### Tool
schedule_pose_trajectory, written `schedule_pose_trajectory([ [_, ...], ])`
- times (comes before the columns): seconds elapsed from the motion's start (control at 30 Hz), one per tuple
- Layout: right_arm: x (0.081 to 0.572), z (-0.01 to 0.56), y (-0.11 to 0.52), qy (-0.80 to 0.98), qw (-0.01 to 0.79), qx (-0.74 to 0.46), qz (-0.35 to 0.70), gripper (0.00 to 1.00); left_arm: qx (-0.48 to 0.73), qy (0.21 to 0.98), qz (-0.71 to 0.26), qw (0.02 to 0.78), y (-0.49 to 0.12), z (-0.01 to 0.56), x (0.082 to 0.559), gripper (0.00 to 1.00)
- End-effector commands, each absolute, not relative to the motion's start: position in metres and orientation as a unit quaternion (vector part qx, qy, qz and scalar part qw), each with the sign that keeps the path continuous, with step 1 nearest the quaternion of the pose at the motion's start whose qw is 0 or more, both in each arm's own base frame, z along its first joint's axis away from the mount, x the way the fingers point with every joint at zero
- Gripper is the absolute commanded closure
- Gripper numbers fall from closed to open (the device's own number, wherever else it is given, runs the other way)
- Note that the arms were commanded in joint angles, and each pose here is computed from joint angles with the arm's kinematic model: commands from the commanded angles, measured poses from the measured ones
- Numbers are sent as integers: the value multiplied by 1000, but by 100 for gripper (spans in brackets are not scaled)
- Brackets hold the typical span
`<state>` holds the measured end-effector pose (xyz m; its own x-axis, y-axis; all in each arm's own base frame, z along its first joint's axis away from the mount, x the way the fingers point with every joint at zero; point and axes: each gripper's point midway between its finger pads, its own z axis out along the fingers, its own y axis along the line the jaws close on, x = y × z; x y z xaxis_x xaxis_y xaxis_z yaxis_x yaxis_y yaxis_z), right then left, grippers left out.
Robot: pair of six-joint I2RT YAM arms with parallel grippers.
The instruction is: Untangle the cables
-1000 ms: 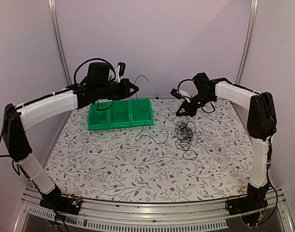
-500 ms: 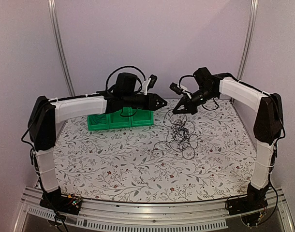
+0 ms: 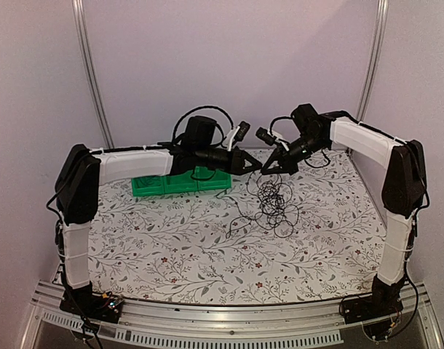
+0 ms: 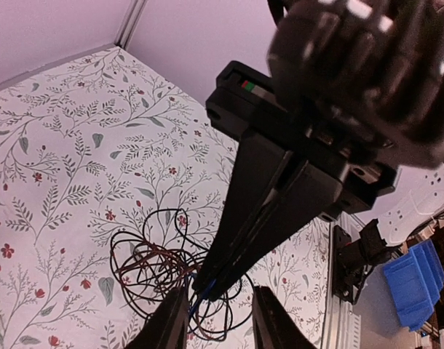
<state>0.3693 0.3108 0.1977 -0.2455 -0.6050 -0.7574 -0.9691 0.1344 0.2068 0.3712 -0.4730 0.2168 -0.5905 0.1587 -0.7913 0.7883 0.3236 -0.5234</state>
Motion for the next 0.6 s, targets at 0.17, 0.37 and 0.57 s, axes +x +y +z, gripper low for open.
schedule_pose_trajectory([
  [0.17,359,216,311,691,272,-564,361,98,332,731,-510,310,-468,211,350,68],
  [0.37,359,216,311,692,273,-563,362,98,331,730,-515,305,-469,206,349,85],
  [0.57,363,204,310,699,269,-557,359,88,321,734,-509,315,-464,212,354,100],
])
